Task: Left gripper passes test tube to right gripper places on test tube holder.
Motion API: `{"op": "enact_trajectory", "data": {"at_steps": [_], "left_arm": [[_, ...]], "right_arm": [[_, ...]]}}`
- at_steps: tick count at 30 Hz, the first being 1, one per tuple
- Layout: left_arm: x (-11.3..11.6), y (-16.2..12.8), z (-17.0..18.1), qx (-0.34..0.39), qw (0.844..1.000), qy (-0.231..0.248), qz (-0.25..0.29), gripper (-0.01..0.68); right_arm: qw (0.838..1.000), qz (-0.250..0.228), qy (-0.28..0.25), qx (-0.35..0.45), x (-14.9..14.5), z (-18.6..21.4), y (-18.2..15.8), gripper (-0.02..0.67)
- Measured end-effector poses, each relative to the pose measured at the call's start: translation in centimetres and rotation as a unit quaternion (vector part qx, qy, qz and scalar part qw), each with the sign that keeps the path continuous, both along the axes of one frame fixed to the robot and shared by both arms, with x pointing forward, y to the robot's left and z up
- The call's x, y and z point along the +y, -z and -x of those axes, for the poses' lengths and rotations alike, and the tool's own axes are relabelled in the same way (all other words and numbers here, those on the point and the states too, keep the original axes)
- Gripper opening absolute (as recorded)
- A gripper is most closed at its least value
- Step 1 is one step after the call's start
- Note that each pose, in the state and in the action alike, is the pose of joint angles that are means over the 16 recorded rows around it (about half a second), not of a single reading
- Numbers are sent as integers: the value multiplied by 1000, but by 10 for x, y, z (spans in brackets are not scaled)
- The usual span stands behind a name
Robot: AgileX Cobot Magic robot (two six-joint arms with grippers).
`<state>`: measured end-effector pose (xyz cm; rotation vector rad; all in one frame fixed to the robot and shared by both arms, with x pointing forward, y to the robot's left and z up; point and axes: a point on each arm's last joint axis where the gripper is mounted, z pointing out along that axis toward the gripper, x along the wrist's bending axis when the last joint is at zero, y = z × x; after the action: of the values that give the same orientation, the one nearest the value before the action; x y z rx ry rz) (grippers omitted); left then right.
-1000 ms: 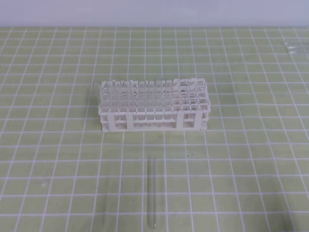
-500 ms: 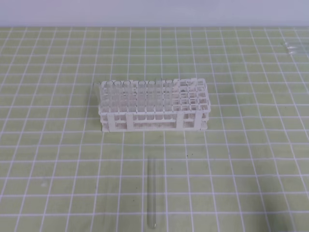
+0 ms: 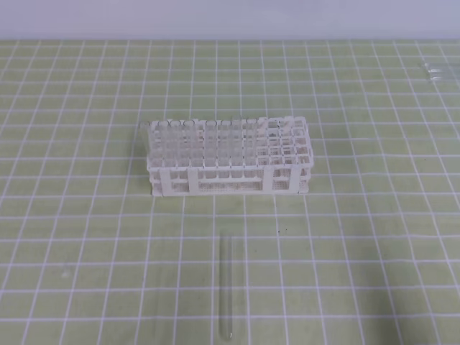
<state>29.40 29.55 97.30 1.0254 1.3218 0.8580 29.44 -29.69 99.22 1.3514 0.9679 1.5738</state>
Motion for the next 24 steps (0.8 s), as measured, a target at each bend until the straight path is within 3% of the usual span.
{"op": "enact_trajectory", "data": {"at_steps": [8, 13, 24], "left_arm": [[0, -3, -2, 7, 999, 0, 34, 0], [-1, -16, -7, 43, 998, 1, 34, 0], [-8, -70, -44, 191, 981, 22, -25, 0]], "right_arm": [[999, -28, -18, 28, 3, 0, -13, -2], [995, -13, -45, 88, 8, -2, -37, -2], [958, 60, -100, 260, 18, -28, -101, -2]]}}
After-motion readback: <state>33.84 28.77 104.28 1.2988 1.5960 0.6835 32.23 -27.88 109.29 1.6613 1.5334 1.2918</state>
